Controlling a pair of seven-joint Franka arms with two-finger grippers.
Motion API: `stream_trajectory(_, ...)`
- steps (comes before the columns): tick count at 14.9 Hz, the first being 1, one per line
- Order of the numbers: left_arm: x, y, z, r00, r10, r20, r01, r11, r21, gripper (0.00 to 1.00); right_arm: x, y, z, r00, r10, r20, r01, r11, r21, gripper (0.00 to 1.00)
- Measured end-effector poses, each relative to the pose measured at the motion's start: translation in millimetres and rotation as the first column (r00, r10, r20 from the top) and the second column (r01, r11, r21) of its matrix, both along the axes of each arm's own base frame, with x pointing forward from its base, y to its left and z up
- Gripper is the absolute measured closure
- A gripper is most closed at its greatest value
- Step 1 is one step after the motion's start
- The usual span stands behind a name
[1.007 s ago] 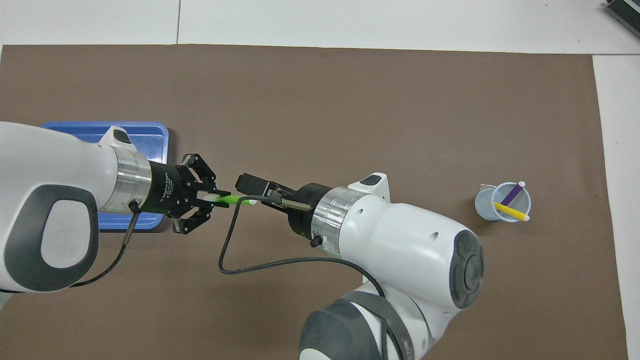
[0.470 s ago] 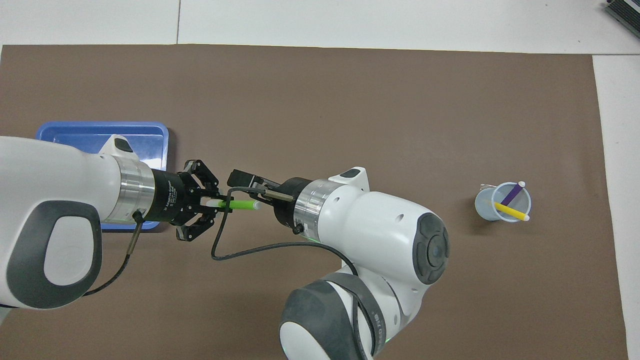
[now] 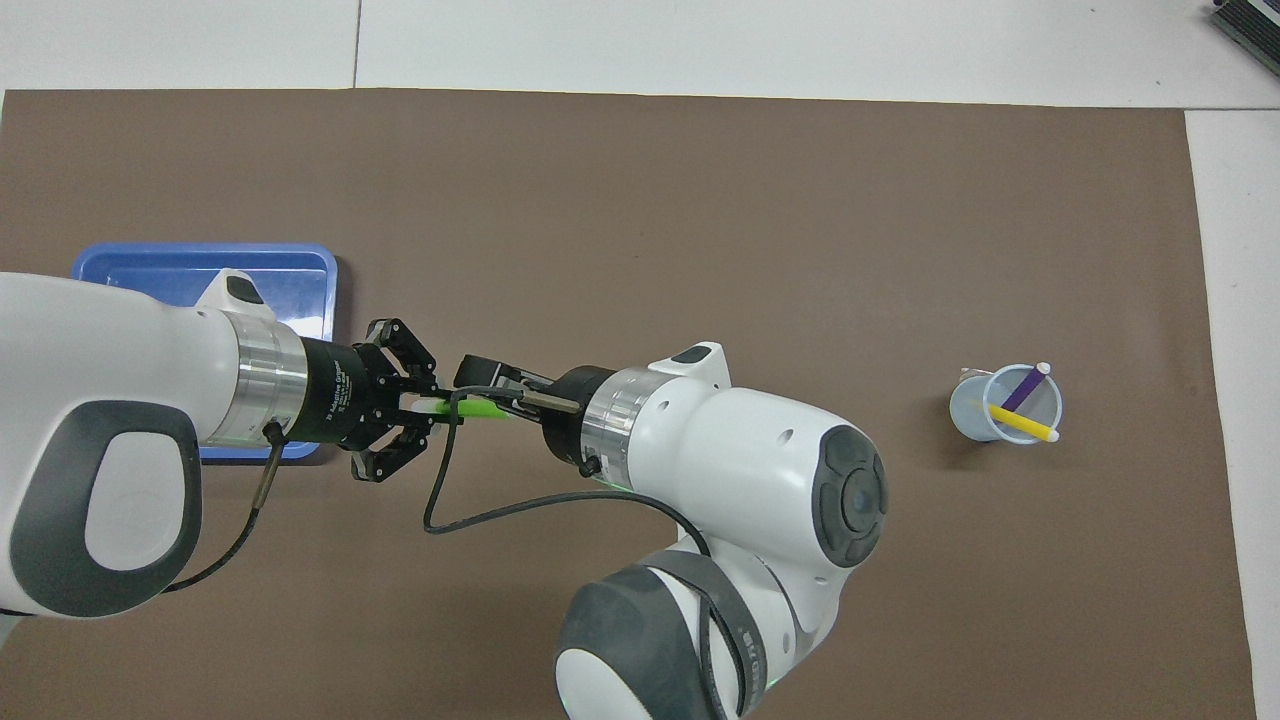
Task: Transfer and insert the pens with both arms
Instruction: 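Grasp the green pen end with the right gripper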
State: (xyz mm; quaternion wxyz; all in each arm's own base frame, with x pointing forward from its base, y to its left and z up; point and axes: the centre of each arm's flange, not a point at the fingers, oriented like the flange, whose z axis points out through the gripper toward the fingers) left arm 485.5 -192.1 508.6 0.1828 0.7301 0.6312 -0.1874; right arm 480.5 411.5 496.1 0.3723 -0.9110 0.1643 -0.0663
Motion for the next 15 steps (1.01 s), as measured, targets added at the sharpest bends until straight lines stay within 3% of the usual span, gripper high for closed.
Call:
stream_trajectory(4, 0.1, 0.4, 0.2, 1.000, 0.001, 0.000, -0.001, 1.000, 0.000, 0.83, -1.9, 0.8, 0.0, 1.000, 0.010, -0.010, -0.010, 1.000, -0.004, 0.23)
stream_trajectory(6, -0.1, 0.5, 0.7, 1.000, 0.002, 0.001, -0.002, 1.000, 0.000, 0.83, -2.9, 2.0, 0.0, 1.000, 0.013, -0.010, -0.013, 1.000, -0.004, 0.30)
stream_trajectory(9, -0.2, 0.5, 1.0, 1.000, 0.002, 0.002, -0.002, 1.000, 0.000, 0.83, -7.4, 6.9, 0.4, 1.000, 0.023, -0.010, -0.024, 1.000, -0.003, 0.30)
stream_trajectory(10, -0.2, 0.5, 1.0, 1.000, 0.002, 0.002, -0.002, 1.000, 0.000, 0.83, -8.1, 7.6, 0.7, 1.000, 0.025, -0.010, -0.025, 1.000, -0.003, 0.37)
stream_trajectory(12, -0.1, 0.7, 1.1, 1.000, 0.003, 0.001, -0.003, 1.000, 0.000, 0.83, -8.2, 7.6, 1.0, 1.000, 0.025, -0.009, -0.025, 1.000, -0.003, 0.40)
stream_trajectory(15, 0.0, 1.1, 0.9, 1.000, 0.004, 0.001, -0.004, 1.000, 0.000, 0.83, -8.0, 7.5, 1.4, 1.000, 0.025, -0.008, -0.025, 1.000, -0.002, 0.69)
